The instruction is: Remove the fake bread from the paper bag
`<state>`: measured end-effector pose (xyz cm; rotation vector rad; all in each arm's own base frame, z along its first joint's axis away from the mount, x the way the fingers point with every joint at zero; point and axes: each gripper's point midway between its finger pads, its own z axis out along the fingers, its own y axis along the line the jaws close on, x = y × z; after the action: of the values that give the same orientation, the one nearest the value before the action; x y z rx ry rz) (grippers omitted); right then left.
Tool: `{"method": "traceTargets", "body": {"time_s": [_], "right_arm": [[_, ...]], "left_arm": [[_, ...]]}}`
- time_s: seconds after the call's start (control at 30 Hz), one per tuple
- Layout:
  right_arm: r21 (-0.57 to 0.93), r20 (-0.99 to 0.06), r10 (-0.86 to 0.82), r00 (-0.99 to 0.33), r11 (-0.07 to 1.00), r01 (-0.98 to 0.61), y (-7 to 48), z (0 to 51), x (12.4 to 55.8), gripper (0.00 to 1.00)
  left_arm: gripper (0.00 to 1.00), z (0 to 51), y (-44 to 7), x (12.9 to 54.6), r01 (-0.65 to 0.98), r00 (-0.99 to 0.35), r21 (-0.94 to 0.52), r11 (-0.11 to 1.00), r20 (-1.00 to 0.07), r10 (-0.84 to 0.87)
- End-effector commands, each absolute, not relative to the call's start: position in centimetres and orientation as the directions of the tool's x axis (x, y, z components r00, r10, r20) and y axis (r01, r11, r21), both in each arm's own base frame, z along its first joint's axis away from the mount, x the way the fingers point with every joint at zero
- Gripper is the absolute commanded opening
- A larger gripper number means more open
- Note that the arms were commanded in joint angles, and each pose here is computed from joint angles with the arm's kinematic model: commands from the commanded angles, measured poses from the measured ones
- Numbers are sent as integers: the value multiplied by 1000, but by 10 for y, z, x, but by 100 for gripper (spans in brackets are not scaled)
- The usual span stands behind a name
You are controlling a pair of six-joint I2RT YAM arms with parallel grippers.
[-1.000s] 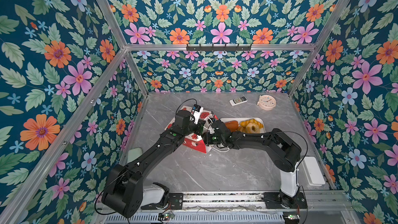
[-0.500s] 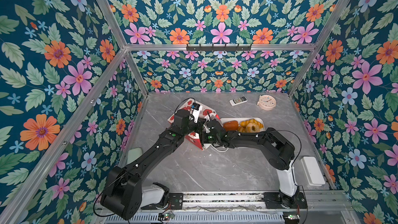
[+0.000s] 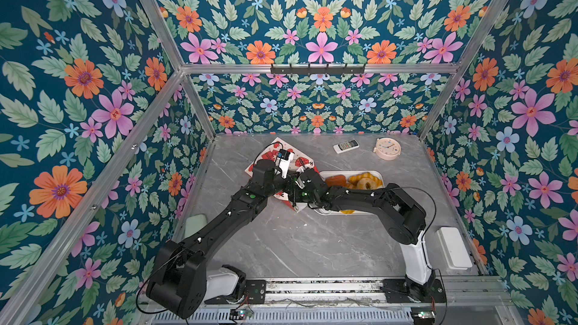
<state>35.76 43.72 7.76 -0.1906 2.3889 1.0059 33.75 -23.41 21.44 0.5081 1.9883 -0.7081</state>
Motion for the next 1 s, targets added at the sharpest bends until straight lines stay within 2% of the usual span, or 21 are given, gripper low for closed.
{"method": "traceTargets", "body": {"time_s": [0.0, 0.6, 0.97], "right_arm": [[628, -566, 101, -818, 696, -348, 441, 89, 367, 38], [648, -544, 116, -831, 688, -328, 437, 86, 376, 26], [670, -505, 98, -858, 671, -317, 436, 78, 365, 18]], "left_arm": [[2, 215, -238, 336, 619, -479, -281, 733, -875, 69], [1, 217, -236, 339, 610, -478, -268, 746, -875, 76], [1, 210, -233, 343, 590, -489, -257, 765, -868, 85]]}}
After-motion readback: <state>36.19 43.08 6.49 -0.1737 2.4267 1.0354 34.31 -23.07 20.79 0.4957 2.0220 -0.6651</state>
